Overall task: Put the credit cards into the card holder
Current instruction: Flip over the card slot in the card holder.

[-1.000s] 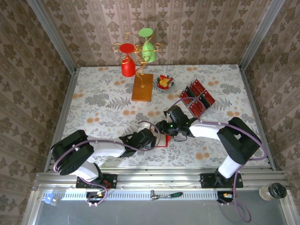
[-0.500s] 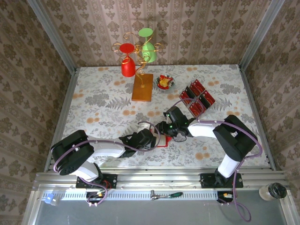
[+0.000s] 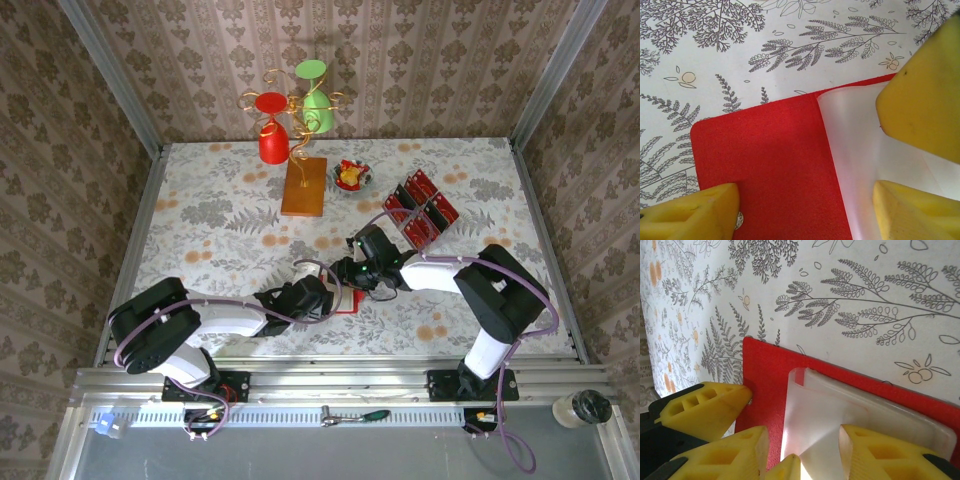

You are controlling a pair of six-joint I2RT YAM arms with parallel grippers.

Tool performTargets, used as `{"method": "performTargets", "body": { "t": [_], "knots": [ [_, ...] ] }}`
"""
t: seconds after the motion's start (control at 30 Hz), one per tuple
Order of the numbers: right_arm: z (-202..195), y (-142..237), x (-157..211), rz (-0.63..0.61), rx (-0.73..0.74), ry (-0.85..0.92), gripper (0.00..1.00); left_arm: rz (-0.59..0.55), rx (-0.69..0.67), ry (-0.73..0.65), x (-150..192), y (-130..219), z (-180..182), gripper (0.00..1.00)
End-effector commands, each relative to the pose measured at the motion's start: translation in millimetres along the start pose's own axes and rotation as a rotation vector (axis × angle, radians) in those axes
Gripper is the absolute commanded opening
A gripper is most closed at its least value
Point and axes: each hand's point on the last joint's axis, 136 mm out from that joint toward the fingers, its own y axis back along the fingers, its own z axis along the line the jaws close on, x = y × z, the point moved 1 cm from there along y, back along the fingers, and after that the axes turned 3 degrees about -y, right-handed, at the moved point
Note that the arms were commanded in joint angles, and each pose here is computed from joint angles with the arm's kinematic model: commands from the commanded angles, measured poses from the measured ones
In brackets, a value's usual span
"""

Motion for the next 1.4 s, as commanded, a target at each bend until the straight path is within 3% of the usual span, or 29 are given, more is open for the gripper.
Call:
{"method": "performTargets", "body": {
  "t": [0.0, 0.33, 0.53, 1.37],
  "knots": [
    [16.4, 2.8, -3.1, 0.011, -0.050, -0.005, 0.41, 0.023, -0.023, -0.002, 11.0, 2.6, 7.9, 0.72],
    [0.3, 12.4, -8.3, -0.045, 0.020, -0.027, 0.42, 0.019, -0.033, 0.007, 12.7, 3.6, 11.5, 0.70],
    [-10.2, 11.3, -5.5, -0.048, 0.052, -0.042, 0.47, 0.001, -0.035, 0.020, 11.6, 5.5, 14.1, 0.67],
    [7.9, -7.9, -0.7, 0.035, -0.063, -0.057, 0.49, -0.058, 0.010, 0.029, 8.5, 9.5, 12.5, 0.69]
  ]
}}
